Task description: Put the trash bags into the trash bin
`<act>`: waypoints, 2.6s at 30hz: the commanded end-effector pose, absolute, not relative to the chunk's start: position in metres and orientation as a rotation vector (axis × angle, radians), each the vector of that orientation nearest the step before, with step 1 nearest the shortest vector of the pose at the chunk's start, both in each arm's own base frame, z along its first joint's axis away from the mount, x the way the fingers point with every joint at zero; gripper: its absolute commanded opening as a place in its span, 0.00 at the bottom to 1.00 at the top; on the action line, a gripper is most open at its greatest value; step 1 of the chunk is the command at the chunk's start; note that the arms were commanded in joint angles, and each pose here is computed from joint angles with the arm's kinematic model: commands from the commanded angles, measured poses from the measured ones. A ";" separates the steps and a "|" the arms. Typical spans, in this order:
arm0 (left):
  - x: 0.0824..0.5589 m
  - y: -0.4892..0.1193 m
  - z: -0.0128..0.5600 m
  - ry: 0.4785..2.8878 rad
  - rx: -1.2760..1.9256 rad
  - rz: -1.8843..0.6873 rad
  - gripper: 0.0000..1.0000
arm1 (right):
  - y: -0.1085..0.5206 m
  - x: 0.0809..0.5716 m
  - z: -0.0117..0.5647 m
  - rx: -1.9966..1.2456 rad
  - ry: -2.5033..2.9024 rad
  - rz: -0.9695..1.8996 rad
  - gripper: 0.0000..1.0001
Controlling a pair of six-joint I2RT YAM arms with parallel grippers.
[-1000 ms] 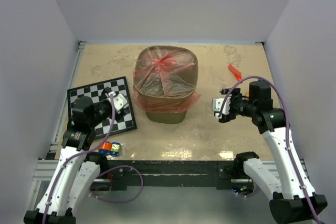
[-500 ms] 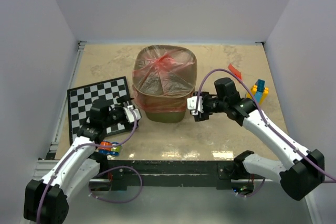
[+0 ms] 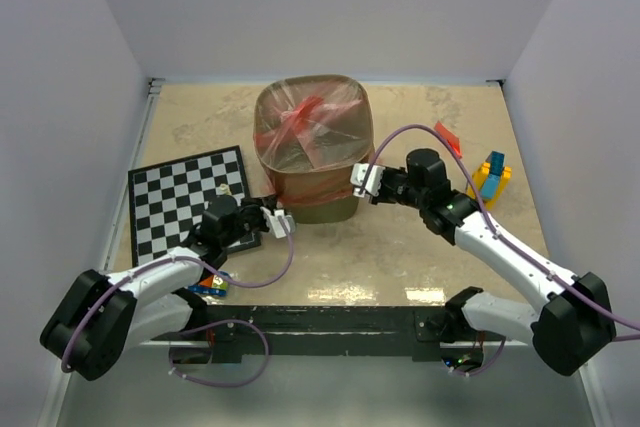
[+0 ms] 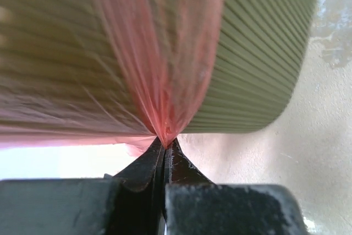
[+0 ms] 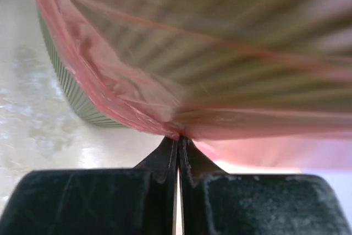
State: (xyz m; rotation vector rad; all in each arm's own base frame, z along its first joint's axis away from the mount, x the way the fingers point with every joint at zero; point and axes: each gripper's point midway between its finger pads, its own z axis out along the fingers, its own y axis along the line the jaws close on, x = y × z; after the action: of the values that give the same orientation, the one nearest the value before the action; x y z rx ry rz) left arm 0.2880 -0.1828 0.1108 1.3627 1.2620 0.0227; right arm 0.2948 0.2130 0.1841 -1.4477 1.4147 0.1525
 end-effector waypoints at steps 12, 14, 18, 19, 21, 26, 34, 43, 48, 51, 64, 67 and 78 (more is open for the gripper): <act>0.278 -0.204 0.098 1.158 1.534 0.011 0.00 | 0.200 0.282 0.104 -1.709 1.407 0.055 0.00; 0.280 -0.201 0.099 1.171 1.528 0.022 0.00 | 0.198 0.282 0.109 -1.714 1.416 0.043 0.08; 0.279 -0.194 0.102 1.218 1.546 0.038 0.00 | 0.176 0.277 0.128 -1.704 1.533 0.010 0.42; 0.276 -0.193 0.105 1.226 1.555 0.028 0.07 | 0.165 0.278 0.145 -1.648 1.562 -0.003 0.48; 0.258 -0.189 0.102 1.271 1.596 -0.061 0.33 | 0.150 0.287 0.211 -1.433 1.564 0.000 0.63; 0.221 -0.183 0.127 1.316 1.564 -0.217 0.73 | 0.168 0.267 0.361 -1.293 1.376 0.180 0.86; 0.220 -0.174 0.161 1.495 1.263 -0.291 0.76 | 0.318 0.327 0.426 -1.461 1.304 0.554 0.68; 0.244 -0.121 0.213 1.540 1.015 -0.061 0.76 | 0.340 0.327 0.317 -1.728 1.481 0.478 0.55; 0.237 -0.114 0.218 1.547 0.962 -0.073 0.77 | 0.331 0.335 0.269 -1.739 1.661 0.446 0.49; 0.239 -0.110 0.221 1.554 0.922 -0.074 0.76 | 0.332 0.339 0.240 -1.782 1.711 0.448 0.45; 0.245 -0.094 0.222 1.577 0.807 -0.050 0.77 | 0.337 0.343 0.145 -1.946 1.732 0.486 0.41; 0.247 -0.091 0.222 1.582 0.789 -0.045 0.77 | 0.339 0.350 0.134 -1.957 1.704 0.461 0.41; 0.252 -0.083 0.218 1.624 0.757 -0.038 0.77 | 0.340 0.343 0.097 -2.019 1.722 0.523 0.41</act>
State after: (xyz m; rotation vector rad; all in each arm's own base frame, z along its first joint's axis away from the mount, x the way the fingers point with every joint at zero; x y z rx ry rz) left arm 0.2469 -0.0864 0.2080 0.8047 1.6368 -0.0383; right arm 0.3426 0.3366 0.1086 -1.9949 1.7532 0.4922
